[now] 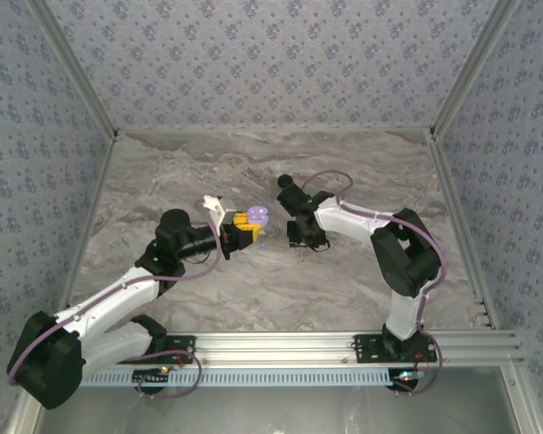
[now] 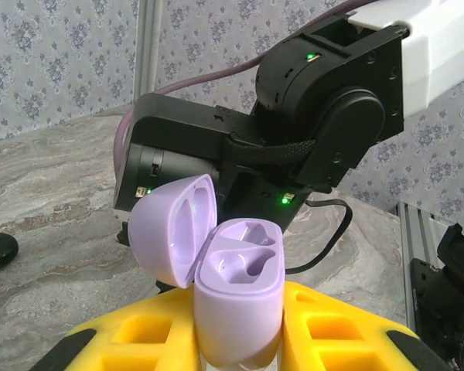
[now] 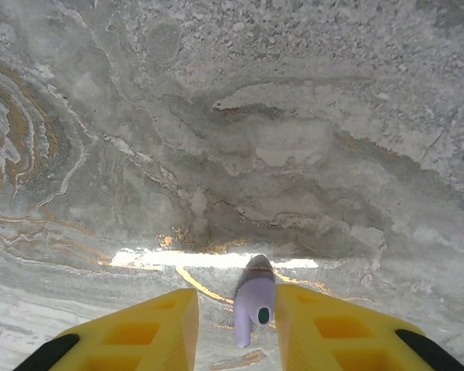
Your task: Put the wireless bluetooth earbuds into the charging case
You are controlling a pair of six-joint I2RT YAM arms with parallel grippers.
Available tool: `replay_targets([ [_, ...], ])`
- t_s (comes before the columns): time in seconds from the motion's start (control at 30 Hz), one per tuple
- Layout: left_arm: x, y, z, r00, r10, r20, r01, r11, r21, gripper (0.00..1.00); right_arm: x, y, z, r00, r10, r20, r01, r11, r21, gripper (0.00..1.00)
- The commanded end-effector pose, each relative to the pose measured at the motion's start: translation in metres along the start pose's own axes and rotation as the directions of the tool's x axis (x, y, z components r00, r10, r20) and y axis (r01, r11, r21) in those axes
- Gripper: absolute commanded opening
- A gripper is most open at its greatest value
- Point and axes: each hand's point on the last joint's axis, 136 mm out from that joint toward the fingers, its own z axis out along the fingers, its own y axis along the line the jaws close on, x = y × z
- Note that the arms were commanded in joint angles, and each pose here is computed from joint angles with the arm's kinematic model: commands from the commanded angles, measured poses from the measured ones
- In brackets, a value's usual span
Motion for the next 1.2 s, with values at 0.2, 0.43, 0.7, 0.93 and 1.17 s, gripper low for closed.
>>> replay_targets([
  [0.2,-0.011,-0.006,-0.001,0.999,0.04,0.03,-0.04,0.999,0.016,0.25,0.007,-0.006,0.008,0.999,-0.028,-0.043,0.03,0.998,0.057,0.3],
  [0.43,-0.01,-0.005,-0.001,0.999,0.039,0.028,-0.039,0.999,0.014,0.25,0.009,-0.005,0.016,0.997,-0.041,-0.066,0.046,0.997,0.063,0.28],
  [0.7,-0.009,-0.005,0.0,0.999,0.036,0.025,-0.036,0.999,0.012,0.25,0.012,-0.008,0.022,0.995,-0.046,-0.086,0.053,0.995,0.08,0.24],
  [0.93,-0.01,-0.005,0.0,0.999,0.04,0.026,-0.04,0.999,0.012,0.25,0.013,-0.01,0.025,0.995,-0.043,-0.093,0.05,0.995,0.081,0.19],
  [1.17,-0.001,0.0,0.006,1.0,0.018,-0.001,-0.018,1.0,0.001,0.25,0.002,-0.01,0.011,0.999,-0.012,-0.032,0.012,1.0,0.007,0.19],
])
